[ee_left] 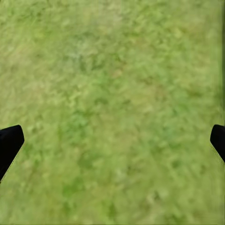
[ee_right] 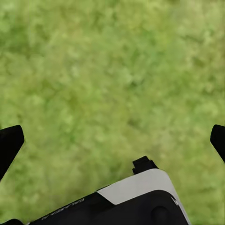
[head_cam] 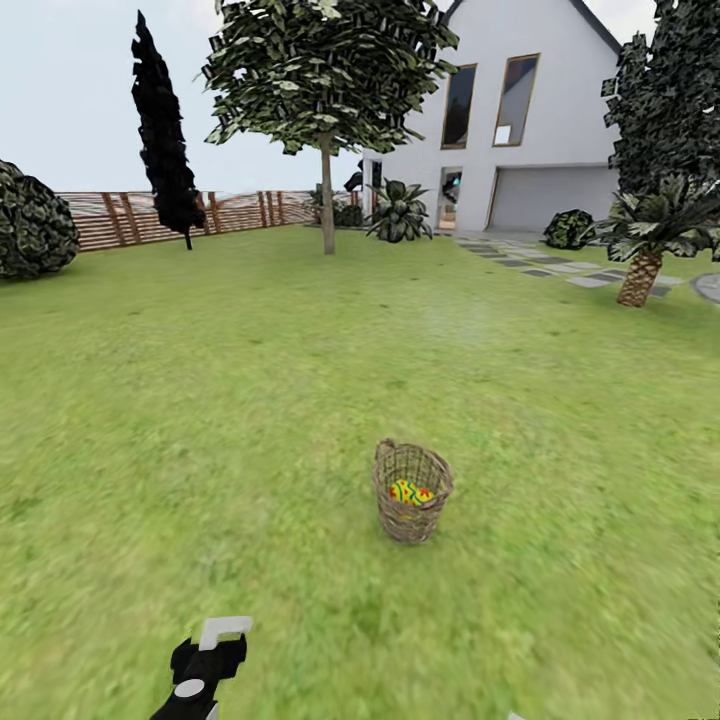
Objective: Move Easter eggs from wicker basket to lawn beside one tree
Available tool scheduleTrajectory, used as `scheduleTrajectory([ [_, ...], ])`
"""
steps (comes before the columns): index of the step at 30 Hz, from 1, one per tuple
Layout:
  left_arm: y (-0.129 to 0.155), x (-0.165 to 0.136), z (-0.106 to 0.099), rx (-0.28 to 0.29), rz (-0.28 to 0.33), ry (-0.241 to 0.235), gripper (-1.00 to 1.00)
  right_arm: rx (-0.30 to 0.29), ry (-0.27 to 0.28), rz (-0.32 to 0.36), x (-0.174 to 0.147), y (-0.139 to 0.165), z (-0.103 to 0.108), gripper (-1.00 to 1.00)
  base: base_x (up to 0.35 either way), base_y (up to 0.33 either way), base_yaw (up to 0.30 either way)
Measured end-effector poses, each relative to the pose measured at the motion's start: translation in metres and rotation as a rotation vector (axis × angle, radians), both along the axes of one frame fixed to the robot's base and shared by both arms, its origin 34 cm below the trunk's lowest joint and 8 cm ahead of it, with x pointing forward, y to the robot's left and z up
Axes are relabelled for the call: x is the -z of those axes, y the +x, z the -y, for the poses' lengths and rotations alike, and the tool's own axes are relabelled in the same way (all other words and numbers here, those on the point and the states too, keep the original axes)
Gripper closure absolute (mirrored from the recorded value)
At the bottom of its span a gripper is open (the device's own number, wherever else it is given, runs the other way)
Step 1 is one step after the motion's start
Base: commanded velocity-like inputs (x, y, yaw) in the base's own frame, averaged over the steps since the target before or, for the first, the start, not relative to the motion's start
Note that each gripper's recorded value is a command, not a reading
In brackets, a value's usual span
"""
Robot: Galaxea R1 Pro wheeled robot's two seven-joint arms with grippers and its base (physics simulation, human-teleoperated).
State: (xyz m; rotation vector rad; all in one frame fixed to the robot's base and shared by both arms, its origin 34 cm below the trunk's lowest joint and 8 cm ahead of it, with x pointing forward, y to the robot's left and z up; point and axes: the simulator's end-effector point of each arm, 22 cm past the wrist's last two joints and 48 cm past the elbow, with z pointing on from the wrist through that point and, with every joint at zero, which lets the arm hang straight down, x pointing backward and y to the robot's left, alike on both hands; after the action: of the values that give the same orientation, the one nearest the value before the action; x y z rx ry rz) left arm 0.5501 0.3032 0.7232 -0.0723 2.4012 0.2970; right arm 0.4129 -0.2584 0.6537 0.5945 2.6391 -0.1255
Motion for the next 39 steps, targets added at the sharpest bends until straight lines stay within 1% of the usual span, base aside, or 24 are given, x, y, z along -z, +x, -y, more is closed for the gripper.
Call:
scheduleTrajectory([
  [5,0.001,-0.001,0.000,0.001,0.002,-0.001,-1.00,0.000,0.000,0.003,-0.001,0.001,0.000,-1.00,0.197,0.114,-0.227],
  [11,0.005,-0.005,-0.004,0.001,0.008,-0.001,-1.00,0.000,0.000,0.007,-0.002,0.003,0.000,-1.00,0.037,0.016,-0.226],
  [13,0.014,-0.013,-0.006,-0.003,0.030,0.003,-1.00,0.000,0.000,0.009,-0.002,0.003,0.000,-1.00,0.005,0.002,-0.226],
  [16,0.020,-0.019,-0.009,-0.007,0.045,0.005,-1.00,0.000,0.000,0.010,-0.003,0.004,0.000,-1.00,0.002,0.001,-0.226],
  [19,0.018,-0.020,-0.011,-0.013,0.024,0.006,-1.00,0.000,0.000,0.012,-0.006,0.003,0.000,-1.00,0.000,0.000,-0.226],
  [21,0.013,-0.018,-0.013,-0.017,-0.008,0.006,-1.00,0.001,0.000,0.014,-0.007,0.003,0.000,-1.00,0.000,0.000,-0.226],
  [26,0.013,-0.025,-0.027,-0.031,-0.038,0.021,-1.00,-0.001,0.001,0.018,-0.011,0.003,0.000,-1.00,0.000,0.000,-0.226],
  [31,0.010,-0.027,-0.043,-0.048,-0.099,0.033,-1.00,-0.003,0.002,0.018,-0.012,0.004,-0.001,-1.00,0.000,0.000,-0.219],
  [36,0.010,-0.029,-0.045,-0.047,-0.147,0.020,-1.00,0.001,0.000,0.032,-0.014,0.009,0.001,-1.00,0.000,0.000,-0.071],
  [39,0.005,-0.028,-0.045,-0.050,-0.187,0.015,-1.00,0.004,0.000,0.039,-0.017,0.013,0.002,-1.00,0.000,0.000,-0.013],
])
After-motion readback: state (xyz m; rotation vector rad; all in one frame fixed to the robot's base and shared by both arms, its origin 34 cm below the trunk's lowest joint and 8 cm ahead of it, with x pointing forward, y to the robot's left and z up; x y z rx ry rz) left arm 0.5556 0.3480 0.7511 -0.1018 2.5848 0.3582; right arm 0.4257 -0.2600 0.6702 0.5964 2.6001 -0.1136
